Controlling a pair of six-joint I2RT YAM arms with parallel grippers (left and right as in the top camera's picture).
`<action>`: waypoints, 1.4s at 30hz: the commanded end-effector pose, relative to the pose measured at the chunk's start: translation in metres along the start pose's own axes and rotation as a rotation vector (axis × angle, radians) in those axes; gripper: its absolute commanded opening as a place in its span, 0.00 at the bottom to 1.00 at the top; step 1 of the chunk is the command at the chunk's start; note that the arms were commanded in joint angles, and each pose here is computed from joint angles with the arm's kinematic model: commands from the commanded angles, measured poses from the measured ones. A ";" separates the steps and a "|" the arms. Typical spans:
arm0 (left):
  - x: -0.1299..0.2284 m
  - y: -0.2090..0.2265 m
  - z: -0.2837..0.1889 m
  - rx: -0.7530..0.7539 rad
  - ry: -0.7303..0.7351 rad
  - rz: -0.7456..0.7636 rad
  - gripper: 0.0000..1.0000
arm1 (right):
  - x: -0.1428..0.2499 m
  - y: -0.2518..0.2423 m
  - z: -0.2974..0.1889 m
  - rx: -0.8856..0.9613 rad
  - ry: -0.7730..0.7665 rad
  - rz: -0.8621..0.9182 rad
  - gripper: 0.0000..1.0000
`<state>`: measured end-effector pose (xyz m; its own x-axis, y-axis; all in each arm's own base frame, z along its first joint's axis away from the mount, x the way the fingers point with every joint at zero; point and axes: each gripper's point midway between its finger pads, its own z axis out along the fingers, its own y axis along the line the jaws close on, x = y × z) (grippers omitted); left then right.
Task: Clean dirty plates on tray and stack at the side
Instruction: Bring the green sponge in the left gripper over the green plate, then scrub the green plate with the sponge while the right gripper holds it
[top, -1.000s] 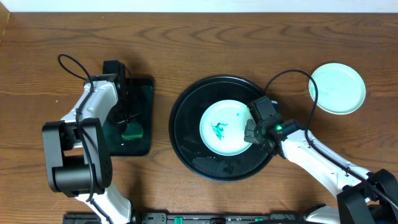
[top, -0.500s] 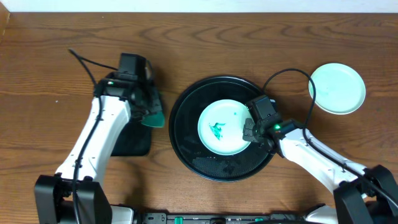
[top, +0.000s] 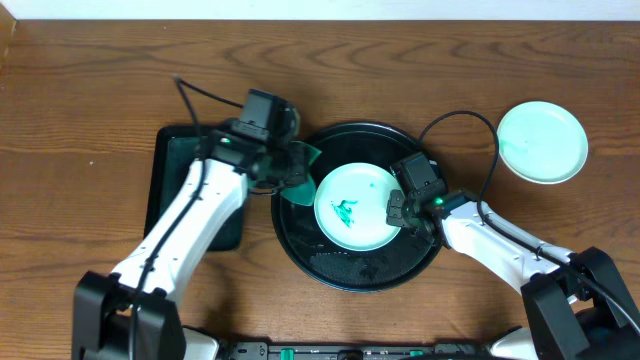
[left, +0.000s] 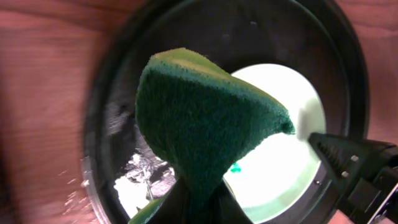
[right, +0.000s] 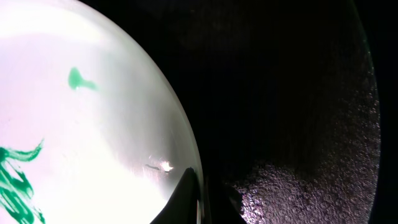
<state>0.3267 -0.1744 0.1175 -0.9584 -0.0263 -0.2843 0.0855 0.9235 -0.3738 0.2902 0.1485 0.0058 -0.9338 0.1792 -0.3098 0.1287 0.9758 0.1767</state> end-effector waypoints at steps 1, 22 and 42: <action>0.005 -0.018 0.024 0.026 0.041 -0.006 0.07 | 0.008 0.010 0.005 -0.036 0.041 -0.001 0.01; 0.087 -0.079 0.143 0.258 0.416 -0.079 0.07 | 0.011 0.011 0.004 -0.040 0.054 -0.006 0.01; 0.070 0.002 0.143 -0.030 0.358 -0.175 0.07 | 0.014 0.009 0.004 -0.031 0.065 0.010 0.01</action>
<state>0.2858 -0.2979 0.0152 -0.9882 0.0584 0.1418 -0.0420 0.7863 -0.6164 0.2878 0.1516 0.0056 -0.9370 0.1952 -0.2896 0.1417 0.9704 0.1956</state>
